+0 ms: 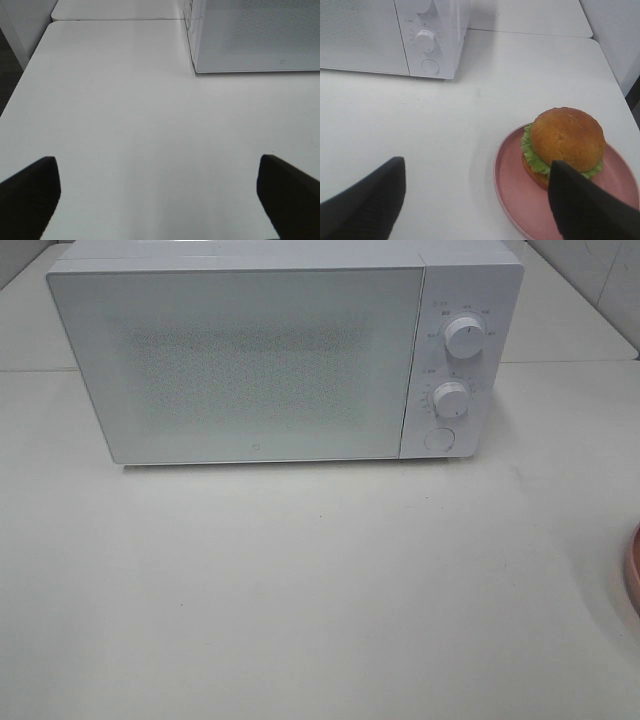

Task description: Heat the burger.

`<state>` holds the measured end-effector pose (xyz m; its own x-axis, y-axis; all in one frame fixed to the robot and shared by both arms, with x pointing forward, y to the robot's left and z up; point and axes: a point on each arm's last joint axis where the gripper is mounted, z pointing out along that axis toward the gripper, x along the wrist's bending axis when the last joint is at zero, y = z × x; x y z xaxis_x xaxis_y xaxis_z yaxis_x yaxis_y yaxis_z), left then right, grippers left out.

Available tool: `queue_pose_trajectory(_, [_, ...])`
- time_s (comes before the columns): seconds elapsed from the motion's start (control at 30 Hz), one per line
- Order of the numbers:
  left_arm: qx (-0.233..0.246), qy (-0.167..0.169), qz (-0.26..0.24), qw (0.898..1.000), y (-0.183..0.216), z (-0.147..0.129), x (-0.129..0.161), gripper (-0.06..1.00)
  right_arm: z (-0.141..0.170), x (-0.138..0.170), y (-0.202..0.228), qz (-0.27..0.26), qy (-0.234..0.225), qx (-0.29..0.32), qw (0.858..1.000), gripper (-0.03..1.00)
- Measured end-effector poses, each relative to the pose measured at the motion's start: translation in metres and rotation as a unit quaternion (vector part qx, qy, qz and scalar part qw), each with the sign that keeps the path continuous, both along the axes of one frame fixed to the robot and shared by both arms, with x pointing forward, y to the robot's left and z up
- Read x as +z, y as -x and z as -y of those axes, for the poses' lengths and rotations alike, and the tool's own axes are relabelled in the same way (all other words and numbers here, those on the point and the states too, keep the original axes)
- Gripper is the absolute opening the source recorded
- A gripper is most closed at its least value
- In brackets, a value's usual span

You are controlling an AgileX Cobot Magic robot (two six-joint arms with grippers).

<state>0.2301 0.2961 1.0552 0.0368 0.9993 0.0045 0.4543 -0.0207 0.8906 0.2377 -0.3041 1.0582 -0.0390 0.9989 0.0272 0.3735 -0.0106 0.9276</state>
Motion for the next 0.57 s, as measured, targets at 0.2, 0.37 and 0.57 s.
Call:
queue_pose_trajectory(0.2, [0.000, 0.000, 0.000, 1.000, 0.0000, 0.0000, 0.0000, 0.99, 0.0000, 0.0000, 0.0000, 0.000, 0.000, 0.000, 1.000, 0.75])
queue_pose_trajectory(0.37, [0.000, 0.000, 0.000, 1.000, 0.0000, 0.0000, 0.0000, 0.99, 0.0000, 0.0000, 0.0000, 0.000, 0.000, 0.000, 1.000, 0.75])
queue_pose_trajectory(0.57, [0.000, 0.000, 0.000, 1.000, 0.0000, 0.0000, 0.0000, 0.99, 0.0000, 0.0000, 0.0000, 0.000, 0.000, 0.000, 1.000, 0.75])
